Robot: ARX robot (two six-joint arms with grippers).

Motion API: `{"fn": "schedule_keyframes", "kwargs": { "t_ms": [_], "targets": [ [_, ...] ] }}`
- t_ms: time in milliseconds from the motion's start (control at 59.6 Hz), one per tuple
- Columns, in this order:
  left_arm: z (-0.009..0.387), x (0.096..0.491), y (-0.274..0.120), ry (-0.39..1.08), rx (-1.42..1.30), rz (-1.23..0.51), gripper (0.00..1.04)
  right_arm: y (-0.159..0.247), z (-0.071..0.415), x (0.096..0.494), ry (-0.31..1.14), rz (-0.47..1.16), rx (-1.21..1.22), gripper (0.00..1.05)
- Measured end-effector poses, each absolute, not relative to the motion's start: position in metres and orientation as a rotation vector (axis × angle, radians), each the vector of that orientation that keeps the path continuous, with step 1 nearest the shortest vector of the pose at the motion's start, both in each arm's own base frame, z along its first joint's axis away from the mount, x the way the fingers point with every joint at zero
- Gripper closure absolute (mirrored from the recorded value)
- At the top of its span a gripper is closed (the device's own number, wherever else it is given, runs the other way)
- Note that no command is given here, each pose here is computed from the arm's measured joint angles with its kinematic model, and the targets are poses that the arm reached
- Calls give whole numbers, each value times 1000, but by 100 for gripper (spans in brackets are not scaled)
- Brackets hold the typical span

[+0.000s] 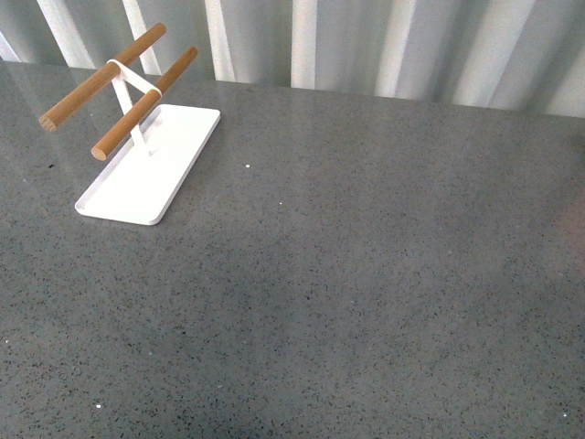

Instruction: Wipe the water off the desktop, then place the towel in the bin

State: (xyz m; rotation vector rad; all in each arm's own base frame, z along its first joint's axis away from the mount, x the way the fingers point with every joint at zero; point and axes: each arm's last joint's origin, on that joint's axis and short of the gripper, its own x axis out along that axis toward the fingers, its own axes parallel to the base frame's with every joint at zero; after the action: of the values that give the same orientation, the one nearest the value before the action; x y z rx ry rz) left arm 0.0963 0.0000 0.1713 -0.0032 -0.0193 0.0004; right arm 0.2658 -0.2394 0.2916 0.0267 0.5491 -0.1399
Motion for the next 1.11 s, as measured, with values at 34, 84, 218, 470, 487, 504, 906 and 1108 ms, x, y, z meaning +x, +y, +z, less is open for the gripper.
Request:
{"fn": "schedule_keyframes", "kwargs": {
  "t_ms": [34, 84, 218, 470, 487, 504, 906, 1108],
  "targets": [
    [171, 96, 0, -19, -3, 0, 7, -241, 290, 265, 552, -143, 33, 101],
    [171, 96, 0, -19, -3, 0, 7, -244, 287, 263, 558, -151, 38, 101],
    [171, 96, 0, -19, -4, 0, 7, -248, 270, 260, 605, -182, 27, 101],
    [171, 96, 0, -19, -3, 0, 7, -266, 200, 281, 878, -297, 45, 80],
    [171, 96, 0, -19, -3, 0, 7, -267, 198, 282, 891, -297, 48, 76],
    [171, 96, 0, -20, -3, 0, 7, -267, 197, 284, 901, -297, 49, 72],
    [171, 96, 0, -20, -3, 0, 7, -260, 220, 313, 918, -287, 8, 5],
    [171, 96, 0, -20, -3, 0, 7, -253, 232, 315, 843, -247, 37, 7]
  ]
}}
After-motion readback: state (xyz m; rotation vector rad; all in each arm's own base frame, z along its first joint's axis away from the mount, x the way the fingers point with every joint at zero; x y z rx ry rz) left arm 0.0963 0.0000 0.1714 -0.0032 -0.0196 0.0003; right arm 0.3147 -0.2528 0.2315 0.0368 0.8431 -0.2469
